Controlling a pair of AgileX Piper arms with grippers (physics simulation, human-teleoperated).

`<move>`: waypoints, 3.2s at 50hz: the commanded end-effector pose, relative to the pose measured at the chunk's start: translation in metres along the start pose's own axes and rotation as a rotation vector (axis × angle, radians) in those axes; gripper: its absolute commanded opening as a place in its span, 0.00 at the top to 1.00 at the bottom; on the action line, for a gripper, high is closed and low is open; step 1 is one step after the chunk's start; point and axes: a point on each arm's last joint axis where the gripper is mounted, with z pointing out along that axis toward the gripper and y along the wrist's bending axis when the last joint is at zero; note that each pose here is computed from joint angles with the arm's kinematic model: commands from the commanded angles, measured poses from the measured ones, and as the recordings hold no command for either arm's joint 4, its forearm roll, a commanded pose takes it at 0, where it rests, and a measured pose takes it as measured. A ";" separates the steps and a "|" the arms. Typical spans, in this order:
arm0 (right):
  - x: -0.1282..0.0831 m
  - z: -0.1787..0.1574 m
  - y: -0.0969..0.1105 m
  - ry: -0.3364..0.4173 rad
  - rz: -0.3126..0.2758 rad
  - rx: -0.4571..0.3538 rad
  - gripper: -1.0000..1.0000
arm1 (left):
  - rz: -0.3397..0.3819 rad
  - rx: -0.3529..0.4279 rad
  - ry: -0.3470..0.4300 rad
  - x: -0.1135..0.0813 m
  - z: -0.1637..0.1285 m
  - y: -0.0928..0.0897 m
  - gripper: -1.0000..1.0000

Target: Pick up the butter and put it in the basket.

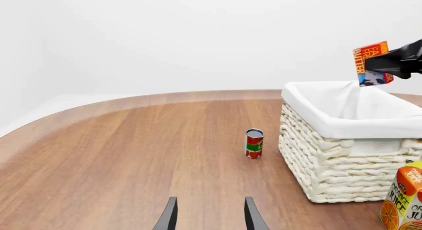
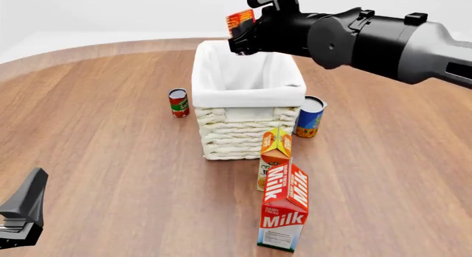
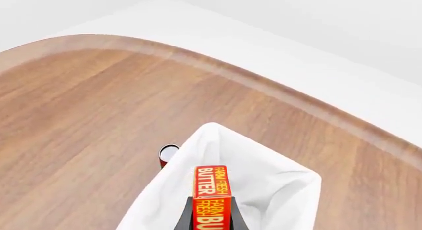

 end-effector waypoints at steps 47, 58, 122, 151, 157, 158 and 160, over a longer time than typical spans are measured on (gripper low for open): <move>0.016 0.056 -0.011 0.047 0.021 0.023 1.00 | 0.000 0.000 0.000 0.000 0.000 0.000 0.00; 0.020 0.060 -0.011 0.056 0.022 0.022 1.00 | 0.000 0.000 0.000 0.000 0.000 0.000 0.00; 0.033 0.067 -0.019 0.078 0.006 0.037 0.00 | 0.000 0.000 0.000 0.000 0.000 0.000 0.00; 0.014 0.027 -0.021 0.039 -0.009 0.046 0.00 | 0.000 0.000 0.000 0.000 0.000 0.000 0.00; 0.013 -0.019 -0.003 -0.001 -0.011 0.011 0.00 | 0.000 0.000 0.000 0.000 0.000 0.000 0.00; 0.014 -0.026 0.001 -0.004 -0.007 0.002 0.00 | 0.000 0.000 0.000 0.000 0.000 0.000 0.00; 0.015 -0.033 -0.005 -0.008 -0.009 0.018 0.00 | 0.000 0.000 0.000 0.000 0.000 0.000 0.00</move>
